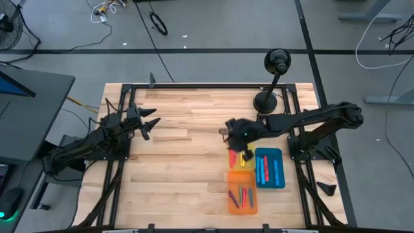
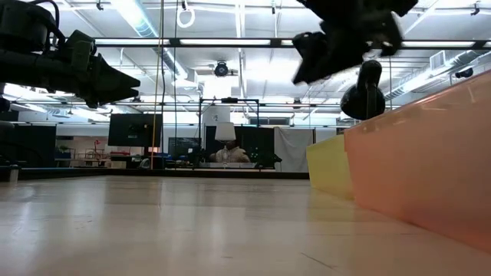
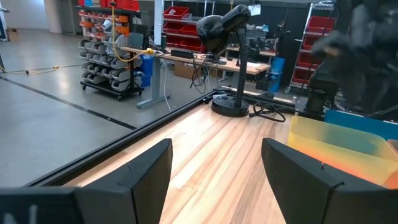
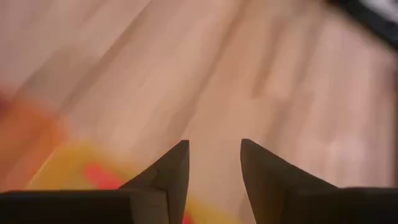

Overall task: Pick & Place Markers
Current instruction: Return to Home Position

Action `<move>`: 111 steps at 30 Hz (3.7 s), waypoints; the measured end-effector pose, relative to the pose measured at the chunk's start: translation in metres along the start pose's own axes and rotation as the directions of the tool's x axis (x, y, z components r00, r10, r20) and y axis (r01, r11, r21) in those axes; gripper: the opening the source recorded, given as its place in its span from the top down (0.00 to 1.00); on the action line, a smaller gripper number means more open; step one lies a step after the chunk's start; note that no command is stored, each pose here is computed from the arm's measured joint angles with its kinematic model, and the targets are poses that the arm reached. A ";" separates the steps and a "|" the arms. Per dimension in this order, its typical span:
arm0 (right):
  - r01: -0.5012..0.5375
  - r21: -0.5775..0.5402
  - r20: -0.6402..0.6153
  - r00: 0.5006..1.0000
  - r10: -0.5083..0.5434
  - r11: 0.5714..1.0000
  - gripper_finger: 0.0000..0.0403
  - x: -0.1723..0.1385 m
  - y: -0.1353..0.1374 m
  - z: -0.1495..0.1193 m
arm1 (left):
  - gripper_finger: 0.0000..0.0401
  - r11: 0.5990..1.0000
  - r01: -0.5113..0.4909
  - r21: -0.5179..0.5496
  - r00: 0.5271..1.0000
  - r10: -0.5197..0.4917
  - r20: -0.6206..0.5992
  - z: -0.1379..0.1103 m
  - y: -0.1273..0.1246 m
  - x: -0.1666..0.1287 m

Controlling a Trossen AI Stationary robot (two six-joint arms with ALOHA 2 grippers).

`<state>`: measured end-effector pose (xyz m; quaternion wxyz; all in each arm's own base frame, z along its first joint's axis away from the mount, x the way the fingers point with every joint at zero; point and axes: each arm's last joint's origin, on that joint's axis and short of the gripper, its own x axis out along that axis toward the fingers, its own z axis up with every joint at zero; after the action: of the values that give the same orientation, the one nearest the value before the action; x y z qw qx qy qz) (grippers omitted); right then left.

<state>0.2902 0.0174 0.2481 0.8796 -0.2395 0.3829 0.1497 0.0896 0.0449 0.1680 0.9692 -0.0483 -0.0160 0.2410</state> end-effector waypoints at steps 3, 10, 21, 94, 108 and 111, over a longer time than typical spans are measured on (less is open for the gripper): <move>0.092 0.143 0.122 0.986 -0.110 0.985 0.64 -0.009 -0.016 0.004 | 0.37 1.000 0.000 0.000 1.000 0.000 0.000 0.000 0.000 0.000; 0.254 0.562 0.334 0.801 -0.497 0.787 0.64 -0.015 -0.044 -0.012 | 0.37 1.000 0.000 0.000 1.000 0.000 0.000 0.000 0.000 0.000; 0.235 0.740 0.418 0.572 -0.706 0.630 0.64 -0.023 -0.029 -0.063 | 0.37 1.000 0.000 0.000 1.000 0.000 0.000 0.000 0.000 0.000; 0.047 0.651 0.569 0.630 -0.528 0.758 0.64 -0.073 0.088 -0.177 | 0.37 1.000 0.000 0.000 1.000 0.000 0.000 0.000 0.000 0.000; 0.047 0.651 0.567 0.633 -0.527 0.758 0.64 -0.073 0.088 -0.177 | 0.37 1.000 0.000 0.000 1.000 0.000 0.000 0.000 0.000 0.000; 0.047 0.651 0.567 0.633 -0.527 0.758 0.64 -0.073 0.088 -0.177 | 0.37 1.000 0.000 0.000 1.000 0.000 0.000 0.000 0.000 0.000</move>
<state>0.0964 -0.0097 0.1705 0.9972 0.0585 -0.0156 -0.0434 0.0896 0.0449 0.1680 0.9692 -0.0484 -0.0159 0.2410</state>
